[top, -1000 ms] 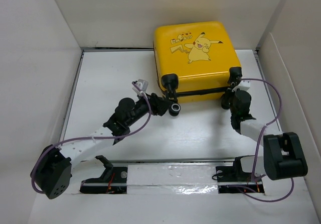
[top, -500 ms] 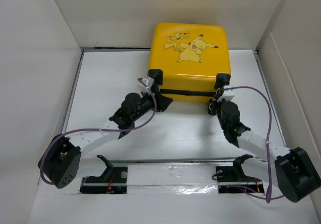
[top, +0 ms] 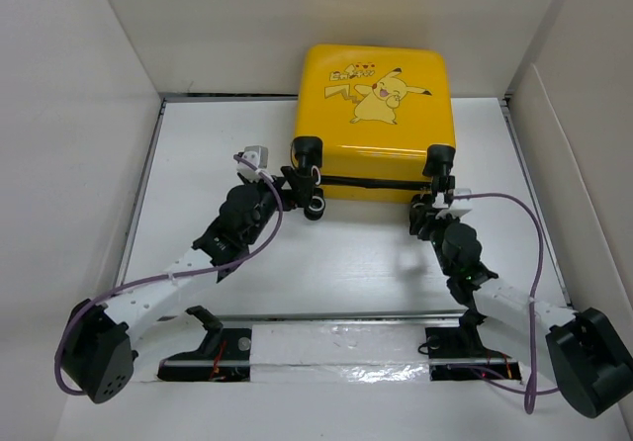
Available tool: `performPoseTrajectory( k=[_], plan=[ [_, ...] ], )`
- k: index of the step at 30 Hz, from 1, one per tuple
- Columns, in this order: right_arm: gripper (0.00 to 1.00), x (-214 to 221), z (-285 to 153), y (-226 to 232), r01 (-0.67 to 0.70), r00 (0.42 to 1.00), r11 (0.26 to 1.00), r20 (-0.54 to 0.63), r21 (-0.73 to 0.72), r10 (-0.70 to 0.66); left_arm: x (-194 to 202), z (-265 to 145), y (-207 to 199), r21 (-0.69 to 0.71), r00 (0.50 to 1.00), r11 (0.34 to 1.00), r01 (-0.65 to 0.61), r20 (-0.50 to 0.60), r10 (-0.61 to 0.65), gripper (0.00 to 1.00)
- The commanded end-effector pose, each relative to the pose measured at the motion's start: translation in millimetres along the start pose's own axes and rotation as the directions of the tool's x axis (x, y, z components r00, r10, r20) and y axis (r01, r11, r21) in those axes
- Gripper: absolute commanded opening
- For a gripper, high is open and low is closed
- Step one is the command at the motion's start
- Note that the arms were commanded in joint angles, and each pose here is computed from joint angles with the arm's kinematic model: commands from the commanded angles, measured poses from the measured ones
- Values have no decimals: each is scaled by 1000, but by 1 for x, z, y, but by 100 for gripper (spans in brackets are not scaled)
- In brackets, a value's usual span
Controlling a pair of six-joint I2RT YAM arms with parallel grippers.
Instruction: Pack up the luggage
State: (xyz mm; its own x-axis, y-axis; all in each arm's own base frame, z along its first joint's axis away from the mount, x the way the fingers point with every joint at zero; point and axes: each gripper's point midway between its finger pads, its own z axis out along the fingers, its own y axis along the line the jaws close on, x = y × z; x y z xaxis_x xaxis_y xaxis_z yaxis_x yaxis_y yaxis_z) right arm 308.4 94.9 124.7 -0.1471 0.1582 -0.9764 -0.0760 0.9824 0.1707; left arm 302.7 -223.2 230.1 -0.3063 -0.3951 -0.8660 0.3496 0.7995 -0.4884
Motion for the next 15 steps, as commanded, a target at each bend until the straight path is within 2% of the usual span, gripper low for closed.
performPoseTrajectory(
  k=[1, 7, 11, 13, 15],
  plan=[
    [58, -30, -5, 12, -98, 986, 993, 130, -69, 106, 2, 0, 27, -115, 999, 992, -53, -5, 52, 83],
    [62, -32, -11, 1, -133, 975, 989, 170, -62, 142, 7, 31, 33, -160, 985, 974, -163, -90, 150, 86],
    [62, -32, -18, -1, -147, 975, 986, 158, -77, 158, 8, 48, 19, -96, 986, 985, -145, -102, 135, 87],
    [62, -32, -21, -2, -151, 973, 985, 162, -79, 163, 3, 57, 15, -98, 987, 985, -140, -98, 131, 85],
    [62, -30, -24, -9, -168, 971, 984, 165, -54, 174, 2, 61, 14, -102, 987, 985, -141, -96, 131, 76]
  ],
)
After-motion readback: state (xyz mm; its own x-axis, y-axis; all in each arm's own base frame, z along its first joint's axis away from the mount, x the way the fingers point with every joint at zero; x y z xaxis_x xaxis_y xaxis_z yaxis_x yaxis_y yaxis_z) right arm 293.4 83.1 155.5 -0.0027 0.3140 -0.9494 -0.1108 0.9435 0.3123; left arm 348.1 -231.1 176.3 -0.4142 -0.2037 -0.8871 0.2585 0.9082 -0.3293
